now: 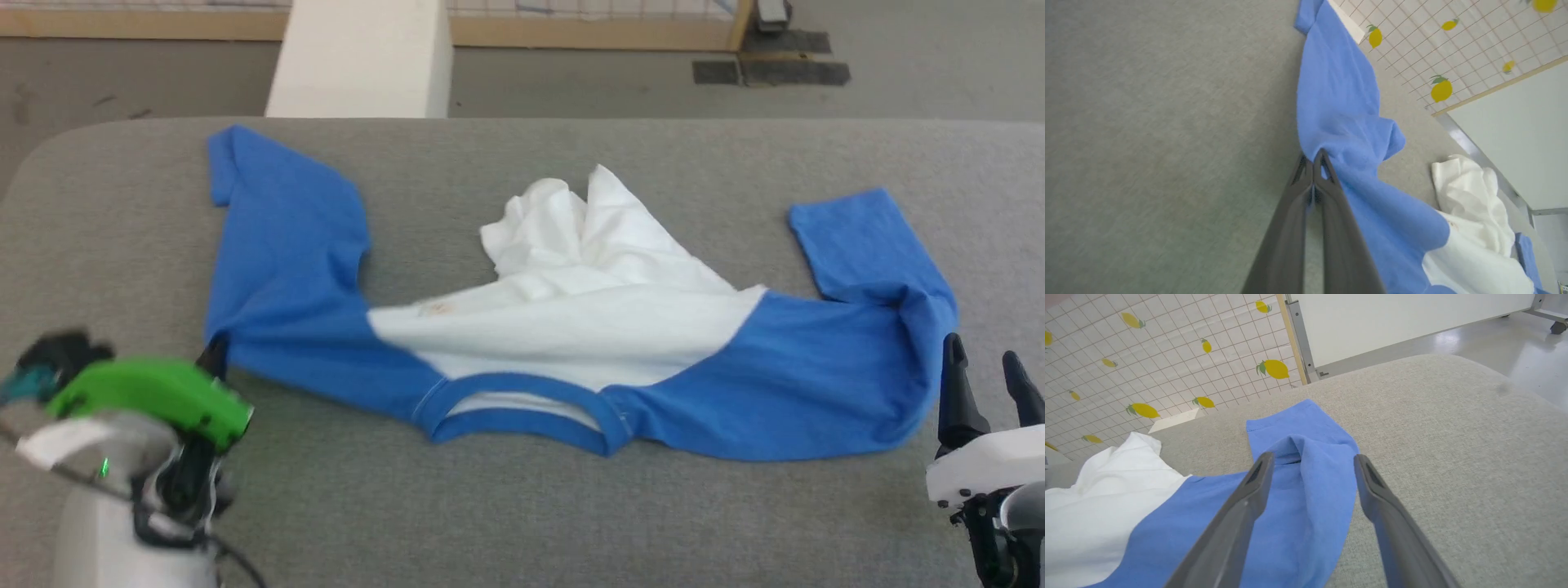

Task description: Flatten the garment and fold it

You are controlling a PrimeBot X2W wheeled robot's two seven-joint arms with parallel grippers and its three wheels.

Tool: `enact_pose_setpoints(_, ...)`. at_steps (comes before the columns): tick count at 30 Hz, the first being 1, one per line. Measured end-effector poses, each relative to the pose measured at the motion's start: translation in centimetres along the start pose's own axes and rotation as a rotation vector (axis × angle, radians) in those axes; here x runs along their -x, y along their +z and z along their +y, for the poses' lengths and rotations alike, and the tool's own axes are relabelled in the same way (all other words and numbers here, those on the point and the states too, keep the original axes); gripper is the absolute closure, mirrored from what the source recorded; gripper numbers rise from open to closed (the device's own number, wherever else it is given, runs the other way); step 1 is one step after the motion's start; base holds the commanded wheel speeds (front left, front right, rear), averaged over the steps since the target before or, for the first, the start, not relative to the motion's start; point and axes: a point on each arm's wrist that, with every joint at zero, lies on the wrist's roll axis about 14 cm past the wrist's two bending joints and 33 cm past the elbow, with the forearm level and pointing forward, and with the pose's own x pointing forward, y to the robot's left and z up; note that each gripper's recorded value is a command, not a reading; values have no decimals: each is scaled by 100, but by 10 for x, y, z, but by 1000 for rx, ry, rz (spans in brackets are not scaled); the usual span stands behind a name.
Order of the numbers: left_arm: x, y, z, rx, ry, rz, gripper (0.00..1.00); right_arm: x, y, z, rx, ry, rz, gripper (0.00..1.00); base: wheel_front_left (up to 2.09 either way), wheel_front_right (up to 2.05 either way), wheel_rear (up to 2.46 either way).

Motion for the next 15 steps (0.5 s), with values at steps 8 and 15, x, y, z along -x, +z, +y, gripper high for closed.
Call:
enact_pose_setpoints(8, 46, -30, 70, 107, 199, 13, 0, -2, 6, 27, -1, 73, -13, 0, 0, 0, 0)
enact_pose_setpoints(15, 58, 44, 34, -275, 64, -387, 0, 4, -5, 28, 14, 83, 39, 0, 0, 0, 0)
